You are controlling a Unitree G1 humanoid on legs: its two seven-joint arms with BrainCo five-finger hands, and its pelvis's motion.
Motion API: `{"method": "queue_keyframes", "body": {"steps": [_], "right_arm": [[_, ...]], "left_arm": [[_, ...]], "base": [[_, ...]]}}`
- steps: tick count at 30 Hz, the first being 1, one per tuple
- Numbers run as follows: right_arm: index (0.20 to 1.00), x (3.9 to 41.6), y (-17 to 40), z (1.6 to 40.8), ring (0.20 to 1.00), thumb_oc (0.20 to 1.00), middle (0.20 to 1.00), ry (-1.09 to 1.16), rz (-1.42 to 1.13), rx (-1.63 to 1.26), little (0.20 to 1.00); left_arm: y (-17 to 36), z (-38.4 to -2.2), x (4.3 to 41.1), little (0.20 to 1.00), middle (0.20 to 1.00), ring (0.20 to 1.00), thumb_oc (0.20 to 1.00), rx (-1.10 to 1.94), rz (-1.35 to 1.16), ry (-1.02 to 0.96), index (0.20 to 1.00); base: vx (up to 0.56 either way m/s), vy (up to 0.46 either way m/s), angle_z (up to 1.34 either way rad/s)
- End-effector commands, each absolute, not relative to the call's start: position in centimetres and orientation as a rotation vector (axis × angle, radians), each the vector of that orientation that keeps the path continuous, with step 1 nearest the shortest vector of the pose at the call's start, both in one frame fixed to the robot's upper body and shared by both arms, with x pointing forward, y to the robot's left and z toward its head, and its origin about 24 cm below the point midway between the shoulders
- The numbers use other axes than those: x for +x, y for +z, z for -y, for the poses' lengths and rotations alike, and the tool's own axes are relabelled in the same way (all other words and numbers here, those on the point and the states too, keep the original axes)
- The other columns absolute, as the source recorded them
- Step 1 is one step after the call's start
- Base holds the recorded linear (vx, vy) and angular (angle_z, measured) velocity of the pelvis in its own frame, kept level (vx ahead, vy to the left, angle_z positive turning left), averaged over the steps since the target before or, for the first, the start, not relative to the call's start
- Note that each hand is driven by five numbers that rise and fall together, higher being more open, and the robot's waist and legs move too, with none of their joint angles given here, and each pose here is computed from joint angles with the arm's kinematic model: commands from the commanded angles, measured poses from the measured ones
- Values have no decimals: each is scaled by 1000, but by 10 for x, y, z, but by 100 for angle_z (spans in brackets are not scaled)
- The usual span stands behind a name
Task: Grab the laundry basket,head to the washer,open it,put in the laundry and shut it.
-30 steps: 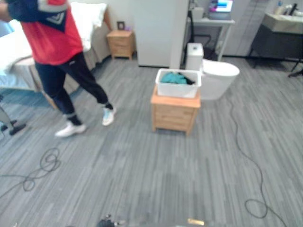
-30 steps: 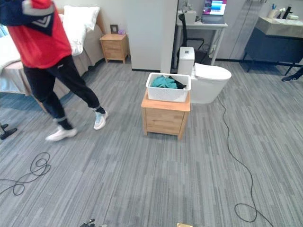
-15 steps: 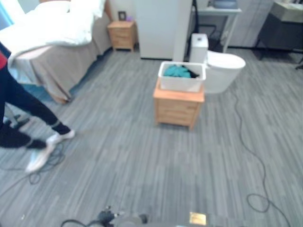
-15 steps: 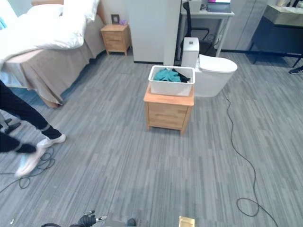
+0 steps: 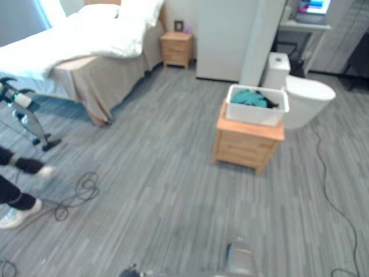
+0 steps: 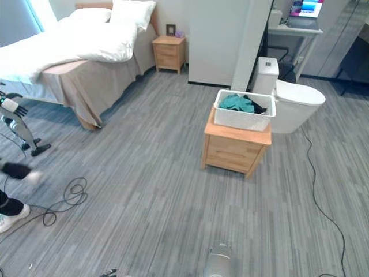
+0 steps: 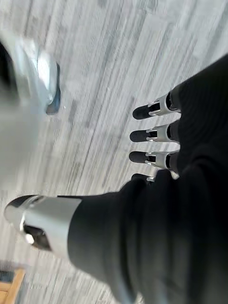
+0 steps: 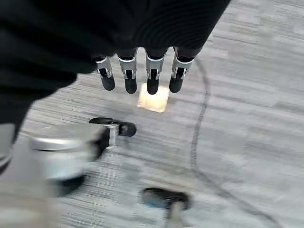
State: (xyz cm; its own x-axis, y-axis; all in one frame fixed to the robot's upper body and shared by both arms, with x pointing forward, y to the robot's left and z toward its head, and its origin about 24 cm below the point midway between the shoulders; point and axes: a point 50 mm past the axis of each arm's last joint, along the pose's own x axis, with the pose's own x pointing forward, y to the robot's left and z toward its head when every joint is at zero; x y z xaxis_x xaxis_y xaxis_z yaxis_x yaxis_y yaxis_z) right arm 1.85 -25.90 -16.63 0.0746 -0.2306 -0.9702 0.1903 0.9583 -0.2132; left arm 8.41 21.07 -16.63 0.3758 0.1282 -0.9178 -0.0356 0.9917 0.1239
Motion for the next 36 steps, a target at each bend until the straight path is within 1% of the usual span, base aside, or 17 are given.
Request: {"method": "queue_keyframes", "body": {"steps": [1, 7, 8, 9, 10, 12, 14, 15, 16, 17, 18, 19, 22, 26, 30, 36], "right_arm": [[1000, -4, -164, 268, 1000, 1000, 1000, -381, -1535, 4, 1000], [1000, -3, -163, 269, 1000, 1000, 1000, -392, -1525, 6, 1000], [1000, -1, -163, 271, 1000, 1000, 1000, -423, -1494, 37, 1000], [1000, 5, -165, 265, 1000, 1000, 1000, -389, -1461, 50, 1000], [1000, 3, -165, 265, 1000, 1000, 1000, -373, -1469, 25, 1000], [1000, 7, -164, 267, 1000, 1000, 1000, -353, -1460, -5, 1000], [1000, 10, -164, 266, 1000, 1000, 1000, -330, -1456, -22, 1000], [1000, 19, -162, 271, 1000, 1000, 1000, -296, -1442, -74, 1000], [1000, 19, -162, 271, 1000, 1000, 1000, -296, -1442, -73, 1000], [1000, 54, -157, 276, 1000, 1000, 1000, -243, -1350, -151, 1000], [1000, 62, -156, 276, 1000, 1000, 1000, -241, -1324, -151, 1000], [1000, 62, -157, 275, 1000, 1000, 1000, -241, -1324, -151, 1000], [1000, 72, -156, 270, 1000, 1000, 1000, -239, -1283, -127, 1000], [1000, 67, -160, 263, 1000, 1000, 1000, -215, -1301, -119, 1000], [1000, 51, -166, 250, 1000, 1000, 1000, -168, -1361, -111, 1000], [1000, 31, -168, 250, 1000, 1000, 1000, -187, -1431, -94, 1000]], "left_arm": [[-161, -204, 103, 1000, 1000, 1000, 1000, 98, -1098, 52, 1000], [-162, -204, 103, 1000, 1000, 1000, 1000, 96, -1100, 53, 1000], [-162, -202, 104, 1000, 1000, 1000, 1000, 100, -1101, 43, 1000], [-164, -211, 93, 1000, 1000, 1000, 1000, 112, -1142, 76, 1000], [-164, -214, 93, 1000, 1000, 1000, 1000, 89, -1139, 114, 1000], [-164, -220, 85, 1000, 1000, 1000, 1000, 97, -1157, 141, 1000], [-163, -226, 86, 1000, 1000, 1000, 1000, 101, -1150, 160, 1000], [-159, -232, 94, 1000, 1000, 1000, 1000, 78, -1108, 188, 1000], [-159, -232, 94, 1000, 1000, 1000, 1000, 78, -1108, 188, 1000], [-155, -244, 97, 1000, 1000, 1000, 1000, 72, -1075, 248, 1000], [-154, -249, 95, 1000, 1000, 1000, 1000, 78, -1078, 269, 1000], [-154, -249, 95, 1000, 1000, 1000, 1000, 78, -1078, 269, 1000], [-157, -254, 78, 1000, 1000, 1000, 1000, 77, -1128, 296, 1000], [-159, -254, 72, 1000, 1000, 1000, 1000, 89, -1158, 282, 1000], [-160, -255, 65, 1000, 1000, 1000, 1000, 61, -1180, 311, 1000], [-161, -251, 69, 1000, 1000, 1000, 1000, 48, -1178, 302, 1000]], "base": [[508, -282, 137], [89, -63, 21], [883, -854, -11], [1164, -1202, 8], [1048, -1148, 17], [583, -651, -1], [397, -525, -7], [220, -396, -22], [474, -789, -52], [347, -468, -37], [348, -468, -33], [248, -151, -84], [311, -133, -74], [252, -55, 2], [462, 33, -34], [319, 53, -52]]}}
